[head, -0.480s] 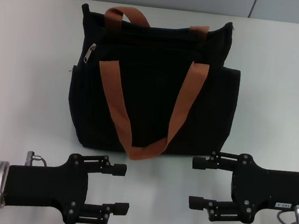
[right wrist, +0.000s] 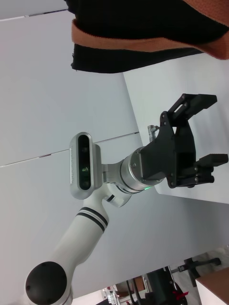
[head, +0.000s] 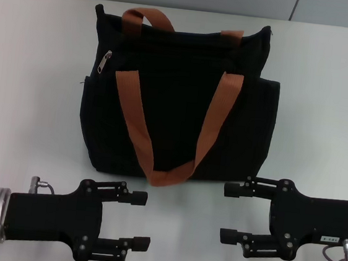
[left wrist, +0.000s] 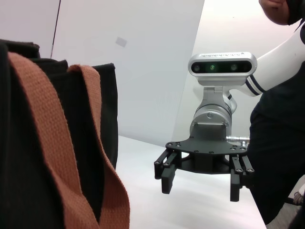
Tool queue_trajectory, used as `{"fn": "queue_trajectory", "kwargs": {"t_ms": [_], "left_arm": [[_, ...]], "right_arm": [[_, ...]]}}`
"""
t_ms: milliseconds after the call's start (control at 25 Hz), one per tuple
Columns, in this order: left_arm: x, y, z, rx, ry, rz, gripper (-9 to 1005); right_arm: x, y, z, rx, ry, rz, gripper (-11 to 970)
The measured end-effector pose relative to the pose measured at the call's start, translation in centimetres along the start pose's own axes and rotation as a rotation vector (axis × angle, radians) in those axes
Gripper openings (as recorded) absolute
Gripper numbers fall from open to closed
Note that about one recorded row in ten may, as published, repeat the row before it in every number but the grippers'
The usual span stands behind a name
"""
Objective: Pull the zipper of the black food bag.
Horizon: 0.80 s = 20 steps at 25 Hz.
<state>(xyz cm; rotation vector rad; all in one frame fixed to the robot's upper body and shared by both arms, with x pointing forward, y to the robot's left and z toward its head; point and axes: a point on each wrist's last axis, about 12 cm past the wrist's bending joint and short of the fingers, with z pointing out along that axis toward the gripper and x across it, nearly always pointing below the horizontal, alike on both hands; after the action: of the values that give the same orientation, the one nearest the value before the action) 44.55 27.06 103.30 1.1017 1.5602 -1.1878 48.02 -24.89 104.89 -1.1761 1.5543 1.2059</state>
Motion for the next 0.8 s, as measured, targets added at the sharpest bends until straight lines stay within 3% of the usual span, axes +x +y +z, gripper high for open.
{"fn": "queue_trajectory", "kwargs": {"t_ms": [360, 800], "left_arm": [[-0.3, -0.1, 0.2, -0.008, -0.045, -0.002, 727], [-3.5, -0.3, -0.8, -0.125, -0.436, 0.165, 726]], "right_arm": [[0.1, 0.1, -0.1, 0.004, -0.003, 0.003, 769], [0.2, -0.1, -0.1, 0.022, -0.001, 0.004, 769]]}}
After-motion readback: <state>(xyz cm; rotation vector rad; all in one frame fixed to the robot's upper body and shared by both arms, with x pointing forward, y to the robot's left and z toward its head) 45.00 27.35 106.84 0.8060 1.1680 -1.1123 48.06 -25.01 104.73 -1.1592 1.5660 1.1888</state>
